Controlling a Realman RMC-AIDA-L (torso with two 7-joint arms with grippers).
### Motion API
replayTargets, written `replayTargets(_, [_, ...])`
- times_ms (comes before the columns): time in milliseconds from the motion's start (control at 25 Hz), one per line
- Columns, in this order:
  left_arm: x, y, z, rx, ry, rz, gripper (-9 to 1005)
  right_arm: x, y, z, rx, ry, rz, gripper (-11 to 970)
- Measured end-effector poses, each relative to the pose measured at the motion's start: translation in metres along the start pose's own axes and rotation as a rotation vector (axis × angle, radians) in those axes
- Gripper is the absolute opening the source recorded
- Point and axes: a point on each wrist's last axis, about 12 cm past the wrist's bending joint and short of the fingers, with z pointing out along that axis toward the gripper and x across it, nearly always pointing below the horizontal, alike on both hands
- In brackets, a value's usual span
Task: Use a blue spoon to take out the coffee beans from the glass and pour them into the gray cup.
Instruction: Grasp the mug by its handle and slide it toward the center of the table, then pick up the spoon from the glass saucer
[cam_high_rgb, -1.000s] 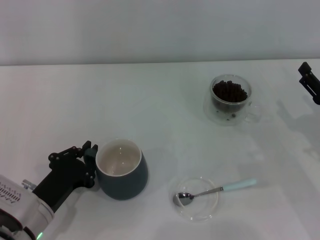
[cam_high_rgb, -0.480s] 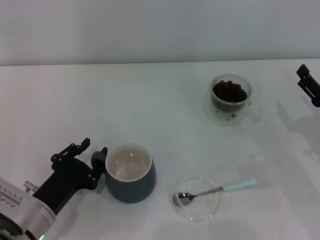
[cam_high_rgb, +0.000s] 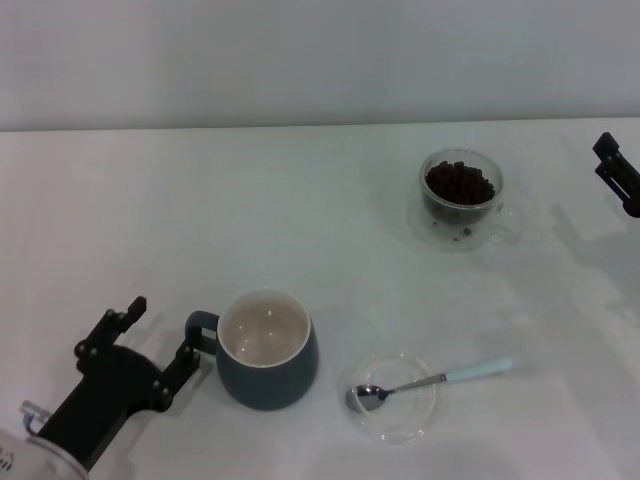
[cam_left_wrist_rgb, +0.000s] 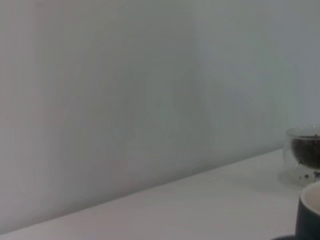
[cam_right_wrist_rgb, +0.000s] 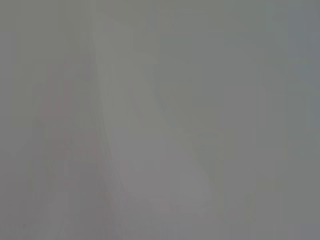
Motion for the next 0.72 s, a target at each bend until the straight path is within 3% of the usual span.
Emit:
replayTargets(200, [0.005, -0.003, -0.014, -0.022, 0.003, 0.012, 727, 0.001, 0.001, 0.0, -0.009, 0.005, -0.002, 870])
replayTargets(400, [0.007, -0.006, -0.031, -0.055, -0.024, 0.002, 726, 0.002, 0.001, -0.002, -0.007, 0.007, 0.009, 870])
replayTargets(520, [0.007, -0.005, -0.045, -0.108, -0.06, -0.023, 723, 0.002, 0.0, -0.006, -0.002, 0.008, 0.039, 870])
replayTargets(720, [0.005, 0.005, -0.071, -0.288, -0.128, -0.079, 719, 0.002, -0.005, -0.019, 0.0, 0.001, 0.136, 870])
